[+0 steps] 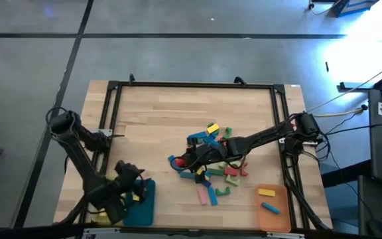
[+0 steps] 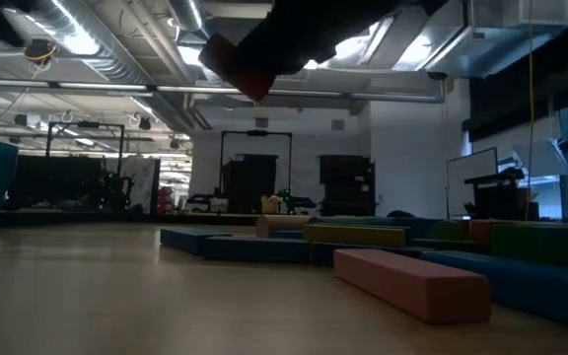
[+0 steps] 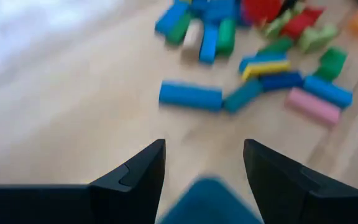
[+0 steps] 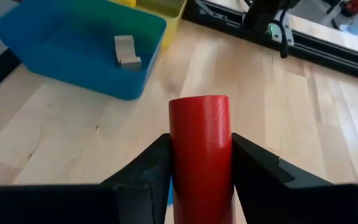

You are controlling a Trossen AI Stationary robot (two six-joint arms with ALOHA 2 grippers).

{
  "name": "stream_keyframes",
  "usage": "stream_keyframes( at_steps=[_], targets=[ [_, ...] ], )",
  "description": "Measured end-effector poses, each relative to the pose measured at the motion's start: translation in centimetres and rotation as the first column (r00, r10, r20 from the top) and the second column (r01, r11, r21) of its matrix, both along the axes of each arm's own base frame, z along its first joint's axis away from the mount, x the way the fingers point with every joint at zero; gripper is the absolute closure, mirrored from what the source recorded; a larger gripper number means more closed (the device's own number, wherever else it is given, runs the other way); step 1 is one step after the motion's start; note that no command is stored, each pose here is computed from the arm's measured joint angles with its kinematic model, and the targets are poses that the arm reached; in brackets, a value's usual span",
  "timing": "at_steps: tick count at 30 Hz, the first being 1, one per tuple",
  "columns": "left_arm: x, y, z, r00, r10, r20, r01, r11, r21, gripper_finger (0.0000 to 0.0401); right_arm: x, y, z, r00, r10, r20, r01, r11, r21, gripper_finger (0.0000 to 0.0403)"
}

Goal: Sort blocks by size
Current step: Put the red cylindrical block into the yellow bin

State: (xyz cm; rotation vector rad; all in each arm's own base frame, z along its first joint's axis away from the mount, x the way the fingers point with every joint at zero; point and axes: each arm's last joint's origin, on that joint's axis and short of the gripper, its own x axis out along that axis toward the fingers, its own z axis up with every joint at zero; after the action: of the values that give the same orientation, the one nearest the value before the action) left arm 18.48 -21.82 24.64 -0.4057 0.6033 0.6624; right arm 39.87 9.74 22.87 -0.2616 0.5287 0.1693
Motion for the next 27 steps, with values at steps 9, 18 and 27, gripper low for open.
stream_keyframes(
  at_steps=[9, 18, 27],
  targets=[
    [4.8, 2.6, 0.5, 0.998, -0.057, 0.007, 0.054, 0.975, 0.216, 0.0203, 0.0, 0.0, -0.1, 1.000, -0.001, -0.004, 0.001, 1.000, 0.000, 0.0258],
    [8.3, 4.8, 0.8, 0.986, -0.138, -0.092, 0.159, 0.943, 0.292, 0.0203, 0.0, 0.0, -0.1, 1.000, -0.002, -0.008, 0.002, 1.000, 0.000, 0.0258],
    [9.5, 6.1, 0.6, 0.956, -0.218, -0.195, 0.258, 0.942, 0.213, 0.0203, -0.1, 0.0, -0.2, 1.000, -0.002, -0.018, 0.002, 1.000, -0.003, 0.0258]
  ],
)
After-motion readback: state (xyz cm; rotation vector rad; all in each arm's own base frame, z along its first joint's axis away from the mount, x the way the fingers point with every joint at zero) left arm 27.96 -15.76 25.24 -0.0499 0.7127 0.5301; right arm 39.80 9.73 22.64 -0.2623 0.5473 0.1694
